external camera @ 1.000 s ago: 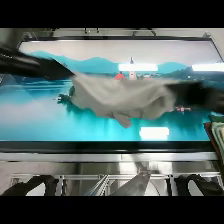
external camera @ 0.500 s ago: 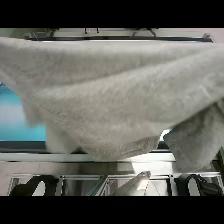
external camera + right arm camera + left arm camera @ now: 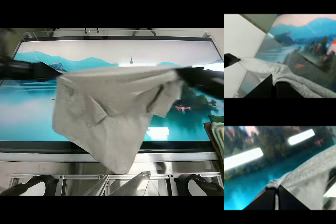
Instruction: Fold the shirts.
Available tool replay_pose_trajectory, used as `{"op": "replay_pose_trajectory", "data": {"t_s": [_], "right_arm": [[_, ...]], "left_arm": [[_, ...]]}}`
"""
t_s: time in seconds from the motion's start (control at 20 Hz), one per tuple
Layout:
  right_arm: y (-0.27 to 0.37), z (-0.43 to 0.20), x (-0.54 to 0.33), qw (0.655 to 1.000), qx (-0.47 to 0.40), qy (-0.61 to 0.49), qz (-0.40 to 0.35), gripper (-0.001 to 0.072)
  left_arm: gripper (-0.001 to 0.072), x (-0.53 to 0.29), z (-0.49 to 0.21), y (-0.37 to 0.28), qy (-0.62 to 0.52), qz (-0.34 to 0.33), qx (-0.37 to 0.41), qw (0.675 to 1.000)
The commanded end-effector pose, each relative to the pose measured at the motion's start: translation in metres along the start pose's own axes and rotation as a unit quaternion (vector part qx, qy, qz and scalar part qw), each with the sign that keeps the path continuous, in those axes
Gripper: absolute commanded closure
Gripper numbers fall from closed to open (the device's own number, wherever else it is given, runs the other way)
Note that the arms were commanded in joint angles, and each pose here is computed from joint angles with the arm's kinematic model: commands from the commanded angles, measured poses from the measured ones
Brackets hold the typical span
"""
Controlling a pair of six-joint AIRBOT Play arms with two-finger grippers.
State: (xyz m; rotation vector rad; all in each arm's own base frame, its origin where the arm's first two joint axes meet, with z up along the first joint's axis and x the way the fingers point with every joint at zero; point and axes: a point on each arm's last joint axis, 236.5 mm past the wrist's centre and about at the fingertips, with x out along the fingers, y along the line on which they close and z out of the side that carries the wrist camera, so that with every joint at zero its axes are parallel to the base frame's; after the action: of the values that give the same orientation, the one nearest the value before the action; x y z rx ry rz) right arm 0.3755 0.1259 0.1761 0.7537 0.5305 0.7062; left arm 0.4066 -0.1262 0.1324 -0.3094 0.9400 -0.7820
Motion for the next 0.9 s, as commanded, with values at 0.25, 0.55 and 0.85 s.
{"op": "replay_pose_trajectory", "data": {"t_s": [0.25,0.55,0.85], "right_arm": [[-0.173,-0.097,0.083,0.985,0.108,0.102,-0.087,0.0298],[-0.161,-0.125,0.051,0.968,0.097,0.205,-0.108,0.0298],[-0.139,-0.169,0.077,0.956,0.071,0.264,-0.103,0.029]], "left_arm": [[0.0364,0.136,-0.036,0.099,0.153,-0.089,-0.12,0.977],[0.0364,0.063,-0.03,0.095,0.19,-0.107,-0.184,0.959],[0.0364,0.039,-0.155,0.086,0.293,-0.009,-0.248,0.923]]}}
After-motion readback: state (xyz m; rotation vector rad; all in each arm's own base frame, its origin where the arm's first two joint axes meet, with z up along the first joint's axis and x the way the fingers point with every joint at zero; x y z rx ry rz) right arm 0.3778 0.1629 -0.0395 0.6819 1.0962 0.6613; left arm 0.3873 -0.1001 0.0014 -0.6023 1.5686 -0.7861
